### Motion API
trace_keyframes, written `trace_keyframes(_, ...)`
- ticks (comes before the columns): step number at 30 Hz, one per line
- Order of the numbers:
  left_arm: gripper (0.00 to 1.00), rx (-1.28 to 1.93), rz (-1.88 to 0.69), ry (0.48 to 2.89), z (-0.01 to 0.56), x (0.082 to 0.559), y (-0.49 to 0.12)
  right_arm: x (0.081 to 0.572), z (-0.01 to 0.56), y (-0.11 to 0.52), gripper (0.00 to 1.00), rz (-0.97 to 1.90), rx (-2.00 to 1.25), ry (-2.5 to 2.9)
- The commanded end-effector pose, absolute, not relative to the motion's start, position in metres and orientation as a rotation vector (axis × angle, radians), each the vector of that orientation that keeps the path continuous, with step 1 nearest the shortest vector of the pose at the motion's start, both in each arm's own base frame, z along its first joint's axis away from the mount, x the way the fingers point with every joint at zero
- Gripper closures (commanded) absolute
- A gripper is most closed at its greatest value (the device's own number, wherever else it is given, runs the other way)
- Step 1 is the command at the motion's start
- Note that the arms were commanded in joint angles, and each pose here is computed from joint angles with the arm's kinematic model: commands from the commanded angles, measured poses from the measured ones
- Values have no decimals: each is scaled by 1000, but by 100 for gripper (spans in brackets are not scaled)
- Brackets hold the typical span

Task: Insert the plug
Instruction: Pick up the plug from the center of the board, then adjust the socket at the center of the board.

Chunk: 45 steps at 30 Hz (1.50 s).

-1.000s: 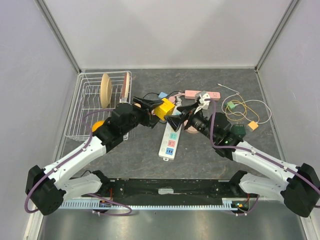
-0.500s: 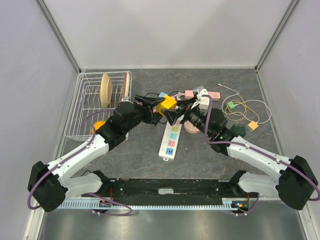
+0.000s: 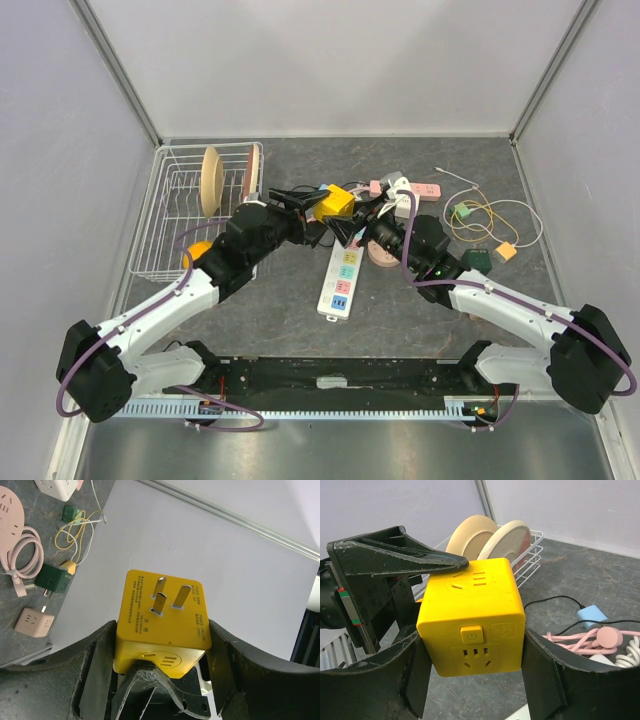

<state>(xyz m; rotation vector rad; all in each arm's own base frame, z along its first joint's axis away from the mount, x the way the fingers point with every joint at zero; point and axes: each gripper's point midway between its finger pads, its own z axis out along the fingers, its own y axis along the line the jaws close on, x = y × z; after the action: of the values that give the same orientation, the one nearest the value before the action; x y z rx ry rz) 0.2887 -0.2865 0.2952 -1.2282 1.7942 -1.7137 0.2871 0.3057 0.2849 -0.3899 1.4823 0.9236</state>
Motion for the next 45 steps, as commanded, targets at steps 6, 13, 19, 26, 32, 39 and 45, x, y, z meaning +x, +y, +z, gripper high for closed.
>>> trace_keyframes(6, 23, -1125, -1717, 1712, 313, 291, -279, 289, 326, 296, 100, 850, -417, 1384)
trace_keyframes(13, 6, -839, -1318, 1790, 299, 283, -244, 309, 298, 260, 100, 643, -440, 1594)
trace_keyframes(19, 5, -480, -913, 1927, 280, 274, -215, 322, 269, 200, 100, 488, -330, 1793)
trace_keyframes(26, 1, -8, -644, 2250, 224, 264, -254, 315, 248, 143, 100, 303, -239, 1947)
trace_keyframes(32, 0, 320, -272, 2421, 159, 257, -290, 301, 249, 125, 100, 250, -192, 1979)
trace_keyframes(39, 0, 461, -154, 2500, 107, 273, -319, 281, 251, 108, 100, 207, -169, 2002)
trace_keyframes(45, 0, 516, -53, 2529, 74, 291, -332, 267, 253, 99, 100, 198, -145, 2004)
